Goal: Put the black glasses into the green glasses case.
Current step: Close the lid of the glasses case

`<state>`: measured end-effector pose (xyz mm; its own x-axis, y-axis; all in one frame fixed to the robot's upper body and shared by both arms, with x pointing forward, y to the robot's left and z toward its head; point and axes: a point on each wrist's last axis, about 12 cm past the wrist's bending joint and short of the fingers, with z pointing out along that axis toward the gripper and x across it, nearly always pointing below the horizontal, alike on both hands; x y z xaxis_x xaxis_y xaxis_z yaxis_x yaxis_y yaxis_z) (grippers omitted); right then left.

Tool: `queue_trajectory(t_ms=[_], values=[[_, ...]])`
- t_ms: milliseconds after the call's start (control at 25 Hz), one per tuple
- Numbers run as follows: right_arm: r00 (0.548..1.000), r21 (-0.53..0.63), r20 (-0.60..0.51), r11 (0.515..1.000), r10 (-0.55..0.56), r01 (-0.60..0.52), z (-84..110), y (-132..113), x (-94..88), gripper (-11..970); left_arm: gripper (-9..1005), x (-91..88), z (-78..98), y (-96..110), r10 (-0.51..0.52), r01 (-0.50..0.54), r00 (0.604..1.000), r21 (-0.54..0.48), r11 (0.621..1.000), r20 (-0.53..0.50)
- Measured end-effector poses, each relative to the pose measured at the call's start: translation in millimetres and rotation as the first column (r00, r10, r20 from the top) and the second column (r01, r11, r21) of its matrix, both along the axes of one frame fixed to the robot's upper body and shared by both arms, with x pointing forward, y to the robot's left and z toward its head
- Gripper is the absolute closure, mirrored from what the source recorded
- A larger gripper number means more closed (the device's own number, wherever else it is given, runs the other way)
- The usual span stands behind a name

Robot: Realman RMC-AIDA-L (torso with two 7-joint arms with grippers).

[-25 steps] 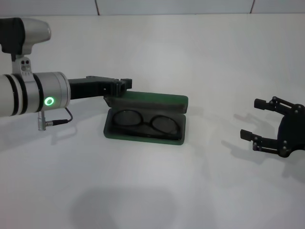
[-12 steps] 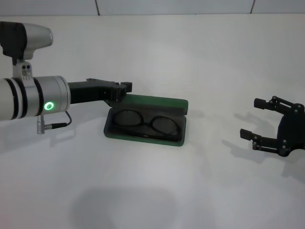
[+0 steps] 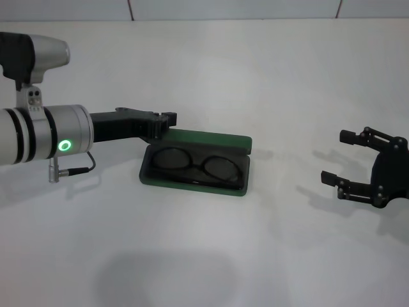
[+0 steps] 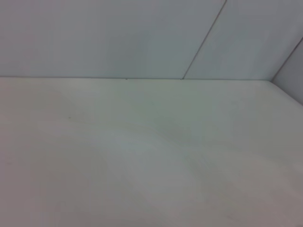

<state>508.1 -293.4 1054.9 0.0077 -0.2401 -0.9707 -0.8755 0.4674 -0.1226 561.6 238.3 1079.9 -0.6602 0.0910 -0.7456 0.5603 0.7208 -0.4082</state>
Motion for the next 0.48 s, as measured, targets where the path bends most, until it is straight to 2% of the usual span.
queue_trajectory(t_ms=[480], values=[[1.000, -0.005, 0.003, 1.000, -0.004, 0.004, 0.3, 1.2, 2.7, 143, 882, -1.3, 3.4, -3.4, -0.035, 0.034, 0.999, -0.026, 0.999, -0.022]])
